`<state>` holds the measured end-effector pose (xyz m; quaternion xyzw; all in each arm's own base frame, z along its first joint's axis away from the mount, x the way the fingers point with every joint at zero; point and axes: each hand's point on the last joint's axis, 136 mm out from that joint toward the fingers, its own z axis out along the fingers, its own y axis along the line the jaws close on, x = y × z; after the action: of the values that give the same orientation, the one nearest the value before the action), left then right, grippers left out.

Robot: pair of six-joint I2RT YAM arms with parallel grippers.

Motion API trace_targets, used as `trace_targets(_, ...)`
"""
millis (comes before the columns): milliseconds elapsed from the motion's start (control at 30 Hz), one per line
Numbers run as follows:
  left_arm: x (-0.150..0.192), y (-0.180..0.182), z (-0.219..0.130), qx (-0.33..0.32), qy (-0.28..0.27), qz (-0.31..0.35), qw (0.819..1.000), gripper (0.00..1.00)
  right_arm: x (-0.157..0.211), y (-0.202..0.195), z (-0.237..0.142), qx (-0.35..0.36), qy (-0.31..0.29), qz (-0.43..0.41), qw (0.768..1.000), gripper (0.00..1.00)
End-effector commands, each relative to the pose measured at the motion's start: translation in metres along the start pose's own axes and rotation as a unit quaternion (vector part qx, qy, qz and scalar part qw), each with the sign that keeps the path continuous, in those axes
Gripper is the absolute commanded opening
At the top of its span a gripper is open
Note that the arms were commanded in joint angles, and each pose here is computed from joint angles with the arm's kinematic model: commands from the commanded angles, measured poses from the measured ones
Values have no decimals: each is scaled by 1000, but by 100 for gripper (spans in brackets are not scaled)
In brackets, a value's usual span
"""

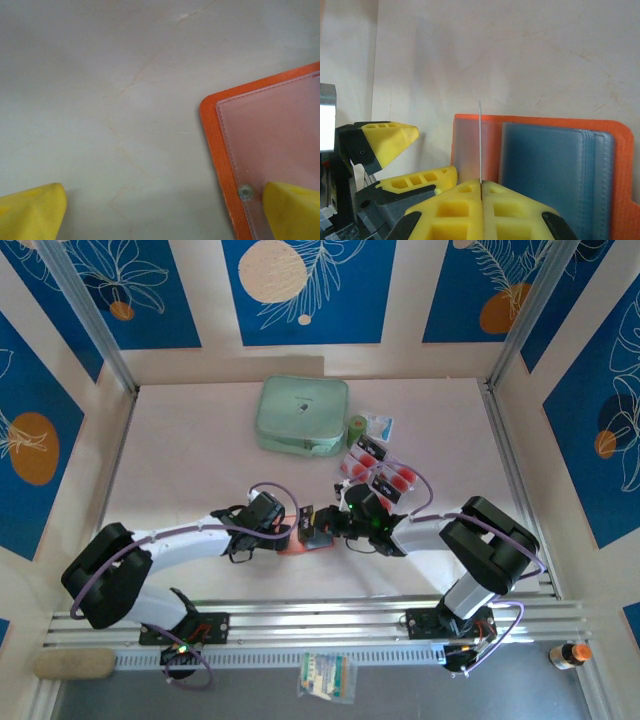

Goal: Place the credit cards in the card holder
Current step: Insert the credit card into the card slot.

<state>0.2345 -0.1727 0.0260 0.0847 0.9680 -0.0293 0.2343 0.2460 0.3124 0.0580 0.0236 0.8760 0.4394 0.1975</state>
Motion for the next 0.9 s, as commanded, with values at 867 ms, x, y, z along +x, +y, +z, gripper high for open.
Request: trace_targets(867, 11, 3, 2, -6, 12, -3, 1000, 100, 19, -15, 5, 26, 5, 13, 1000, 0)
